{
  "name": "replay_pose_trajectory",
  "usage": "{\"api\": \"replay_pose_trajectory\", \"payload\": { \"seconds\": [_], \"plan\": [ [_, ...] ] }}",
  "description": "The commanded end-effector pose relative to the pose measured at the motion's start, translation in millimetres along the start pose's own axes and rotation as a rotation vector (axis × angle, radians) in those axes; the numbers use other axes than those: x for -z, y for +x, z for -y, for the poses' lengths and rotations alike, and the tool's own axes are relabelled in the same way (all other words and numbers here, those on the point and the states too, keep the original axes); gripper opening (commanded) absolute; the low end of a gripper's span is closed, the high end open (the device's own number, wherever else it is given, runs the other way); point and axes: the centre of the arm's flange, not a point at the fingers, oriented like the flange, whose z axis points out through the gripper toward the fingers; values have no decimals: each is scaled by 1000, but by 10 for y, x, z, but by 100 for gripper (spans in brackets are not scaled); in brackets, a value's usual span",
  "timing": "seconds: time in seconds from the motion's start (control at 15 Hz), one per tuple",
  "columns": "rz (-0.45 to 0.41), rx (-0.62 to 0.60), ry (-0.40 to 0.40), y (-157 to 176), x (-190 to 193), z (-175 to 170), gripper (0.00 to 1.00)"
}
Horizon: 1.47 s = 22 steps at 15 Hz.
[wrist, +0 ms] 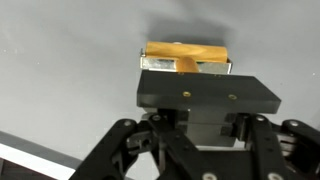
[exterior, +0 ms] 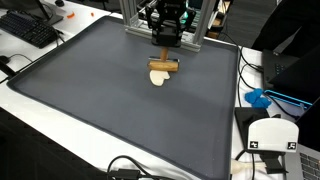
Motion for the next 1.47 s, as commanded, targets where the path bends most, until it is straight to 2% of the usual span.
{"api": "replay_pose_trajectory", "payload": {
  "seconds": [0.0,0.27,0.93,1.13,1.4],
  "plan": [
    [-56,-16,1,-2,14,33,35],
    [-113,-27,-3,39,-14,66,35],
    [-170,-65,-13,91,-101,95,35],
    [-170,-79,-17,85,-111,100,35],
    [-119,-97,-18,-2,-95,85,35]
  ]
}}
